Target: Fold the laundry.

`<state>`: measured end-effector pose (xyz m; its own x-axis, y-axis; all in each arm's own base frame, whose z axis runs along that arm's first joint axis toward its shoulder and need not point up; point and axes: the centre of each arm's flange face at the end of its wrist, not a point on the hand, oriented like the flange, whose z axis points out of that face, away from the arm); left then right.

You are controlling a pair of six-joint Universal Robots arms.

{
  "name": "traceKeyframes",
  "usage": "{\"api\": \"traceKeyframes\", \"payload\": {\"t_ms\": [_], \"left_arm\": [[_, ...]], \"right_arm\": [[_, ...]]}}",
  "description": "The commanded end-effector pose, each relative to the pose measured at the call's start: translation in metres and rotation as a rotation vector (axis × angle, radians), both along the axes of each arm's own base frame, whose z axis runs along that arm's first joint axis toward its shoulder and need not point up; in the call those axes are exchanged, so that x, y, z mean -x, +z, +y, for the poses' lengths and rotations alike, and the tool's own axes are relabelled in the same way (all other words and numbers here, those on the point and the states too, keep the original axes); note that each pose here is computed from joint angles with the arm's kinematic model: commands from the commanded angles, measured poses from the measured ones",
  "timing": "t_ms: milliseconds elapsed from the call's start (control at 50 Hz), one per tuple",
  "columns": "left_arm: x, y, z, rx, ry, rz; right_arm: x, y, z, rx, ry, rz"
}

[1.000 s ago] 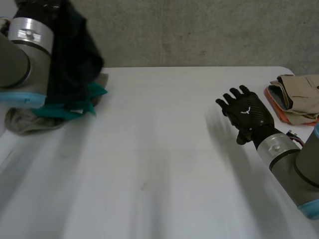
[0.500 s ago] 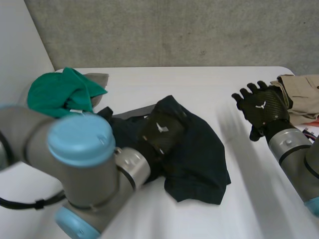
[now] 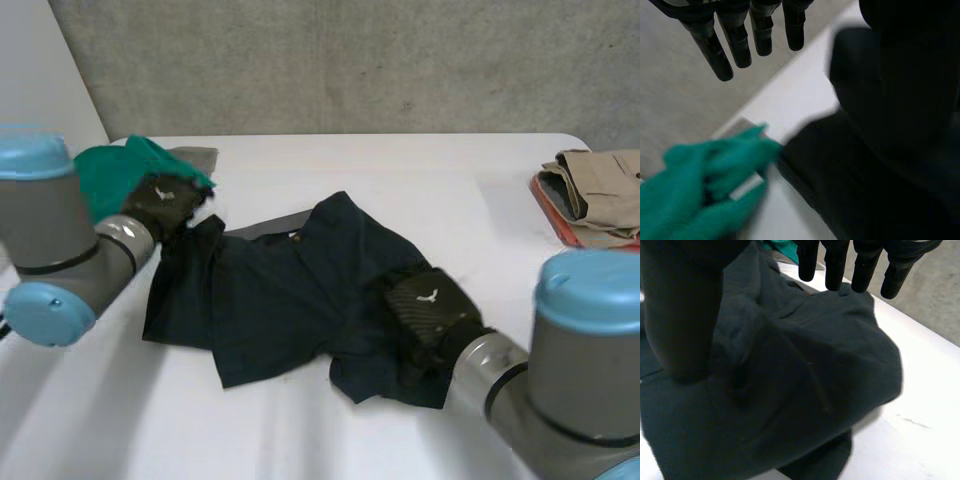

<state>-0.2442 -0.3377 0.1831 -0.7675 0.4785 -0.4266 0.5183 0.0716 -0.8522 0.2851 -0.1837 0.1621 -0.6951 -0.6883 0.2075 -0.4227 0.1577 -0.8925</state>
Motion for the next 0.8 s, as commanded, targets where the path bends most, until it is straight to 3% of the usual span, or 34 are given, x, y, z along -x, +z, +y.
{"api": "traceKeyframes", "payload": {"t_ms": [20,160,220,320,440,520,600,720,800], "left_arm": [[0.007,-0.034,-0.008,-0.102,-0.036,-0.059],[0.018,0.002,-0.001,-0.02,-0.015,-0.022],[0.039,0.05,0.038,0.03,-0.04,0.126],[0.049,0.095,0.089,0.03,-0.087,0.332],[0.068,0.09,0.147,-0.031,-0.204,0.434],[0.093,0.064,0.181,-0.068,-0.301,0.417],[0.102,0.041,0.191,-0.106,-0.305,0.378],[0.098,0.049,0.193,-0.076,-0.309,0.381],[0.079,0.074,0.182,0.003,-0.261,0.42]], "right_arm": [[-0.01,-0.028,-0.003,0.089,0.002,0.096],[-0.013,-0.018,-0.03,0.238,-0.01,0.193],[-0.013,0.022,-0.079,0.415,-0.094,0.152],[-0.02,0.077,-0.122,0.611,-0.149,0.085],[-0.042,0.095,-0.157,0.731,-0.105,0.009],[-0.047,0.082,-0.161,0.706,-0.078,0.027],[-0.043,0.052,-0.158,0.58,-0.079,0.103],[-0.014,0.028,-0.157,0.415,-0.172,0.215],[0.007,0.025,-0.158,0.378,-0.215,0.235]]}}
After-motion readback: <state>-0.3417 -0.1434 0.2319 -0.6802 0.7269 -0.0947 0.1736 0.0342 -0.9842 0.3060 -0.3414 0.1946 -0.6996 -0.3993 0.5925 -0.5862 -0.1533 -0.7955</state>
